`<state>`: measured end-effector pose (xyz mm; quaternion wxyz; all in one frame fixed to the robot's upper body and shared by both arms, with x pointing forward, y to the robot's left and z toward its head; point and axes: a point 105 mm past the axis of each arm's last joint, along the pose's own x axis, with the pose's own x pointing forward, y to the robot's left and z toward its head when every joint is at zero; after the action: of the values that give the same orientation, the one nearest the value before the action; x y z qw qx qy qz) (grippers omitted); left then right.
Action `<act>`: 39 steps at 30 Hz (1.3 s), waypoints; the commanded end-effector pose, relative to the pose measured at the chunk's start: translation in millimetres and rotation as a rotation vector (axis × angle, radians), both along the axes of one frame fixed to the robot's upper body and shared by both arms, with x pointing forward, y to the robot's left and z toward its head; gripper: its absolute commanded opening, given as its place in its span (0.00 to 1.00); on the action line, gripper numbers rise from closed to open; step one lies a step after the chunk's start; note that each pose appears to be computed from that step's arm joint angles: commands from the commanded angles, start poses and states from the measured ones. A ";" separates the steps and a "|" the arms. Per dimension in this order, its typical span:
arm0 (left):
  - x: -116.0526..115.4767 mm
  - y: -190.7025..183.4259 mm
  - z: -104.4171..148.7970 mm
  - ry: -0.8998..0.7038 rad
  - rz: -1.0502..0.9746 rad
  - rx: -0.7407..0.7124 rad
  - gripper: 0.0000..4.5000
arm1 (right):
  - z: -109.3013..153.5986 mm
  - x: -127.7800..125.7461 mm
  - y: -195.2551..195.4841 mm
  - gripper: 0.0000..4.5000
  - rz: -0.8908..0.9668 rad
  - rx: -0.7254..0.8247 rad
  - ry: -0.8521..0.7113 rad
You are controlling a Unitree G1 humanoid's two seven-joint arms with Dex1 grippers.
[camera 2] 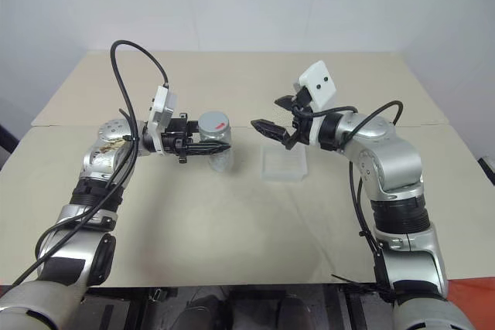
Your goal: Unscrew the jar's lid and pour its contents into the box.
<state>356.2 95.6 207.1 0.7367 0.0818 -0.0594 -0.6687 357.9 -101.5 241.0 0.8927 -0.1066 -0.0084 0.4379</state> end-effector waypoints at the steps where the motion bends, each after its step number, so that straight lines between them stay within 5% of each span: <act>1: -2.7 -0.6 12.2 -0.048 -0.014 -0.014 0.46 | 18.0 -8.7 -5.1 1.00 0.021 0.010 -0.079; 11: 9.8 -15.0 15.5 -0.056 0.014 -0.044 0.46 | 42.8 -44.3 40.1 1.00 0.268 0.043 -0.150; 23: 11.5 -20.7 19.8 -0.072 -0.003 -0.057 0.46 | 39.9 -20.4 86.9 1.00 0.210 0.014 -0.182; 39: 9.7 -13.7 19.6 -0.073 0.004 -0.049 0.46 | 37.8 -5.3 63.2 1.00 0.123 0.035 -0.171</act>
<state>368.6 78.9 213.4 0.7422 0.0728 -0.0794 -0.6614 351.7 -22.2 259.9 0.8521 -0.1265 -0.0615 0.5040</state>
